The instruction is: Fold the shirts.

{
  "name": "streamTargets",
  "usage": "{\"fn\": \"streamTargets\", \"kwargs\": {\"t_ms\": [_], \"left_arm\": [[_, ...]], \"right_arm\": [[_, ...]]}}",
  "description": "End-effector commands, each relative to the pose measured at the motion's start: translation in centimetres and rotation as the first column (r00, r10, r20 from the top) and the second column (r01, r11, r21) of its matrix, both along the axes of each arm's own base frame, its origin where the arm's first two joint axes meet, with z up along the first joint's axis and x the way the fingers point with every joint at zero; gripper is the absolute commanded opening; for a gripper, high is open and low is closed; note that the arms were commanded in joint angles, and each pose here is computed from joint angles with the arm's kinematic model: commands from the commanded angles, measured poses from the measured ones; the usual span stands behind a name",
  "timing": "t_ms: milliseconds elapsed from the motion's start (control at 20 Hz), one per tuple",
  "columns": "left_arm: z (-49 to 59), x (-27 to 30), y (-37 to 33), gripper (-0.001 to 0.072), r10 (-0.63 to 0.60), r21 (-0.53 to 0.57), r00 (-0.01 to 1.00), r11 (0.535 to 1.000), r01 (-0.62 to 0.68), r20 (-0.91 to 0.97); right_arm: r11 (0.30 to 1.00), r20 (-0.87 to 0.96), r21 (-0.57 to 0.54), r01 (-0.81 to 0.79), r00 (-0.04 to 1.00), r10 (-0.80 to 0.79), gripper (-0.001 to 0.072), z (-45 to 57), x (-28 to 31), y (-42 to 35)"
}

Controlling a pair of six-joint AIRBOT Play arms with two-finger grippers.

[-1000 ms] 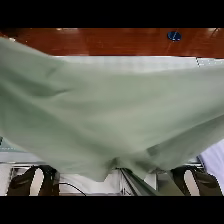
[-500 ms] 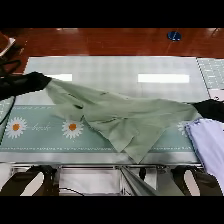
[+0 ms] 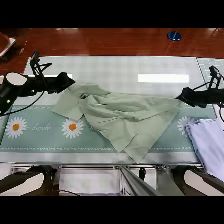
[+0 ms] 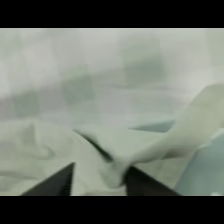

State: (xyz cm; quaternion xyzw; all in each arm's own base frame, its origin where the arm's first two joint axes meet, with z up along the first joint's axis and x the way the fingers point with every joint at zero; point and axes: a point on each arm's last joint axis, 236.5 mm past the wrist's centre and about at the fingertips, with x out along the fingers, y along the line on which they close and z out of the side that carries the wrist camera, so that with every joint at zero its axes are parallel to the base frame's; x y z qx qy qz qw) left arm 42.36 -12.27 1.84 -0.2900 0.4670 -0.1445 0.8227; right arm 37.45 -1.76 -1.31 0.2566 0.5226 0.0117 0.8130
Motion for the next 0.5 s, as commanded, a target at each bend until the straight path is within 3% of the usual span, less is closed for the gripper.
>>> {"fn": "streamTargets", "kwargs": {"t_ms": [0,250,450], "left_arm": [[-0.8,-2.5,0.7,0.0509,-0.140,0.029,0.985,0.989,0.144,-0.100],[0.5,-8.0,7.0,0.0509,-0.117,-0.030,0.961,0.993,0.113,-0.250],[-4.9,-15.8,2.2,0.0509,-0.167,-0.163,0.902,0.981,0.110,-0.398]], "right_arm": [[0.999,-0.006,0.050,0.001,1.000,-0.001,0.0412,1.0,2.8,-1.0],[0.981,0.007,-0.074,0.178,0.984,-0.178,0.0407,5.1,-0.8,-11.0],[0.948,-0.096,-0.029,0.317,0.943,-0.318,0.0407,-0.6,-7.4,-11.7]]}}
